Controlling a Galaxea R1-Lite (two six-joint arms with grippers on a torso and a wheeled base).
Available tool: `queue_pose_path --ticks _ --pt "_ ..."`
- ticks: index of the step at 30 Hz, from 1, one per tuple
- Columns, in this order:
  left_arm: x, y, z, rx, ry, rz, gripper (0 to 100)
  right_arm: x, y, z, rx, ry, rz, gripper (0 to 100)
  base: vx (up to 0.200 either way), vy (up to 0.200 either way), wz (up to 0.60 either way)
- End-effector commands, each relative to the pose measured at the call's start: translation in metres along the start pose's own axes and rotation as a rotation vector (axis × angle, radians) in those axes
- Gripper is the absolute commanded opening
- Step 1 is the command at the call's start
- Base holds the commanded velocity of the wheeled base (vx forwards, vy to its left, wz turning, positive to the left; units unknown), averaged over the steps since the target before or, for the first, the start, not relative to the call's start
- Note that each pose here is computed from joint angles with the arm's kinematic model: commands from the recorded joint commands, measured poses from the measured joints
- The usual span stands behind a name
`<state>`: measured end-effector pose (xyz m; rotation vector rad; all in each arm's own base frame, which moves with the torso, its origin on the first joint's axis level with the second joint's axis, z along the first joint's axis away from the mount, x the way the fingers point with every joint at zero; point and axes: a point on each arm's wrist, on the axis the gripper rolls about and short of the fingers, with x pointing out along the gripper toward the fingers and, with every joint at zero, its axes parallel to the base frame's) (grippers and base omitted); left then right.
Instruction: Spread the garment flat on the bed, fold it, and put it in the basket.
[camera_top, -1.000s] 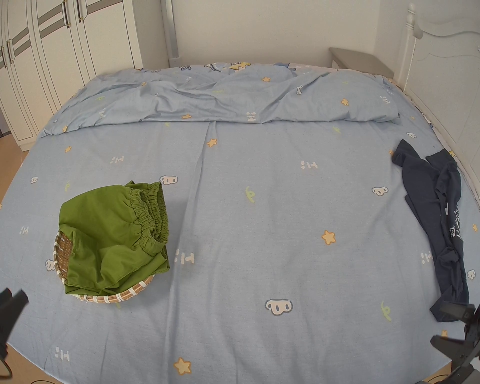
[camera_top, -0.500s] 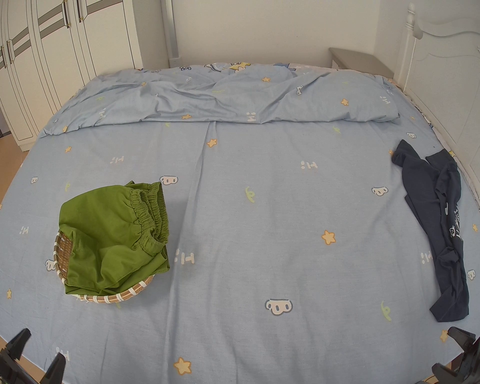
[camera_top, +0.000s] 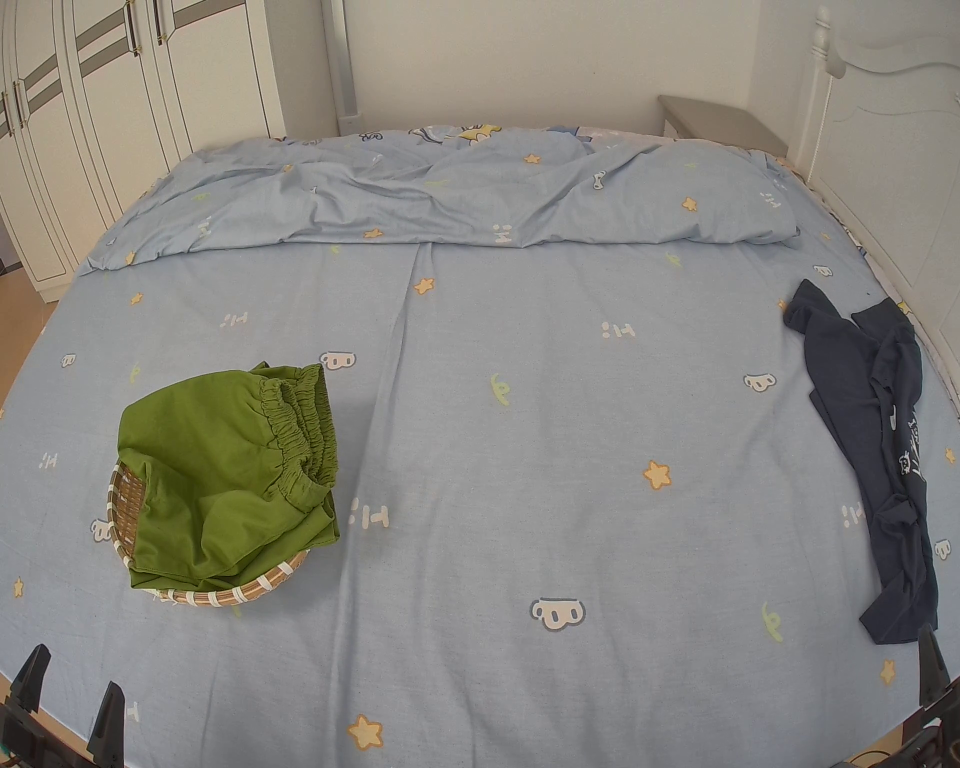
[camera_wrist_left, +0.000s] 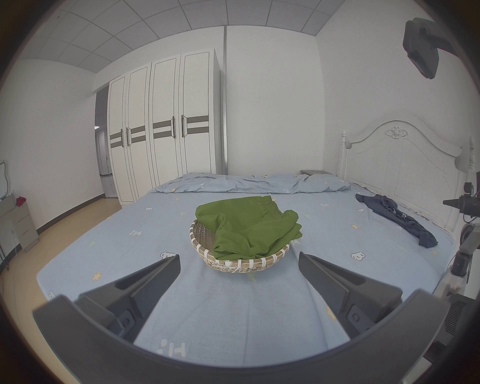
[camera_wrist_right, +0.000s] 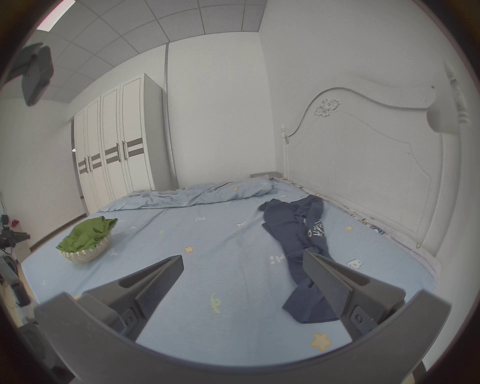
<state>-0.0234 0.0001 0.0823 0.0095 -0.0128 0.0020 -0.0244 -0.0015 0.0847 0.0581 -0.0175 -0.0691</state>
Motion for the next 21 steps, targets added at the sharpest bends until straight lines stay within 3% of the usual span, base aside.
queue_pose_path --ticks 1,21 --pt "0.0005 0.0001 -0.0065 -0.003 0.010 0.009 100 0.0010 0.0006 -0.0103 -0.051 0.034 0.053 100 0.000 0.000 0.00" --pt "0.0006 0.0001 -0.0065 -0.010 0.011 0.006 100 0.0014 0.0008 -0.0093 -0.052 0.017 0.057 100 0.000 0.000 0.00"
